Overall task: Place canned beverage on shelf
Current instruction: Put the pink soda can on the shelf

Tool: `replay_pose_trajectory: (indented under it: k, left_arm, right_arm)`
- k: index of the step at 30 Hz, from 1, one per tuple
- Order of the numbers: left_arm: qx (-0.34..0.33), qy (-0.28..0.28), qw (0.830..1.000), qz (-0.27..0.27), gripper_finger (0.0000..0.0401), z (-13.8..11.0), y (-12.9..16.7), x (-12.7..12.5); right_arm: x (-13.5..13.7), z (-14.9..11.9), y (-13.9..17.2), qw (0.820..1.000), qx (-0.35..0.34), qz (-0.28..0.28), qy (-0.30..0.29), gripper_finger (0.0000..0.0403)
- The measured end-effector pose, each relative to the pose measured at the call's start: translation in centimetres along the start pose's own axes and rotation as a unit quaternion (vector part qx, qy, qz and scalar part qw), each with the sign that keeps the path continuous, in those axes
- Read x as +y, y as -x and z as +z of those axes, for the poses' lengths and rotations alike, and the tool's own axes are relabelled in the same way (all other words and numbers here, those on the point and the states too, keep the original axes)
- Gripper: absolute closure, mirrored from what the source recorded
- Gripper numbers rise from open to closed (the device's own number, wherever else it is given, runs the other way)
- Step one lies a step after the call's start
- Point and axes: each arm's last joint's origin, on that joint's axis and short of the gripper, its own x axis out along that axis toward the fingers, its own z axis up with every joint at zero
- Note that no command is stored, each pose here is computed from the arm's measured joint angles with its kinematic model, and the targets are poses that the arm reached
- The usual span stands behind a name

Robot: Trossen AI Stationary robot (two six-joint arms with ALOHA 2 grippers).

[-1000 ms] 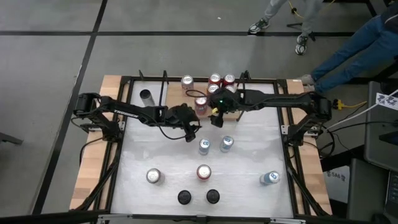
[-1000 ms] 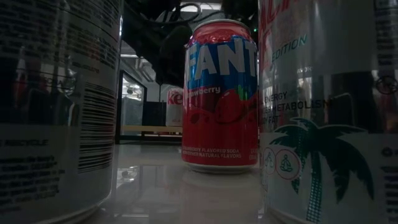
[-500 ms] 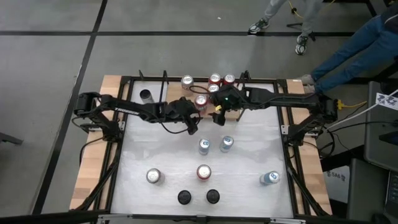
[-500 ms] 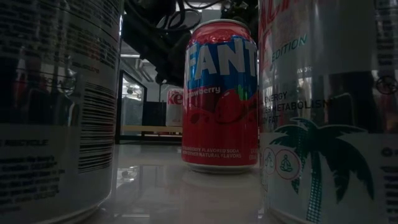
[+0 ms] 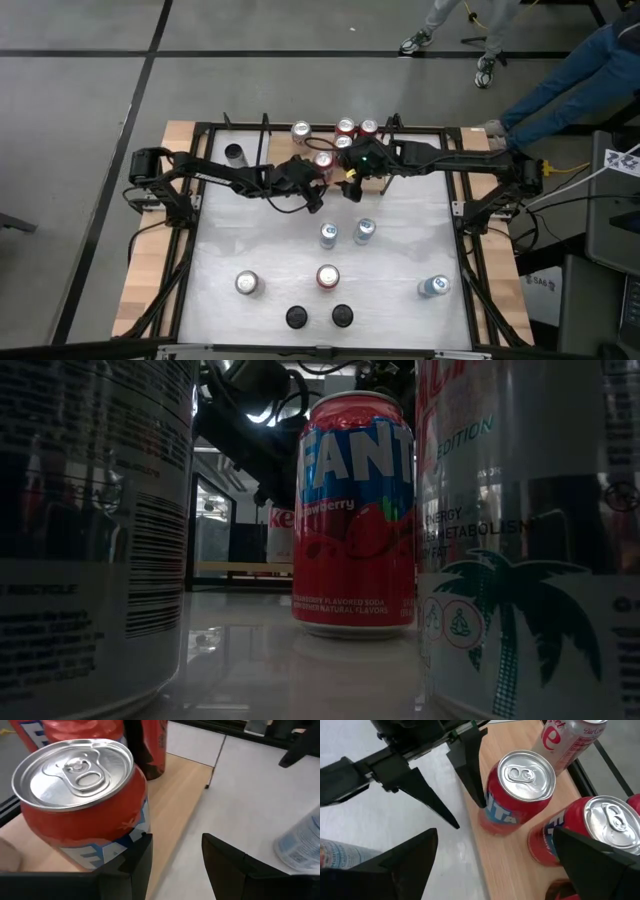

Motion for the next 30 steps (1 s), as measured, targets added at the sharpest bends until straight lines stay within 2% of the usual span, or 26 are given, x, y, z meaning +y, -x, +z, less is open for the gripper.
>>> replay_pose_trajectory:
  k: [24, 30]
  left_arm:
    - [-0.011, 0.029, 0.998, 0.06, 0.0239, 0.8, -0.8, 3.7]
    - [-0.01, 0.033, 0.998, 0.052, 0.0239, 0.8, -0.8, 4.1]
  right_arm:
    - [0.0, 0.0, 0.0, 1.0, 0.0, 0.0, 0.0, 0.002]
    - [0.0, 0.0, 0.0, 1.0, 0.0, 0.0, 0.0, 0.002]
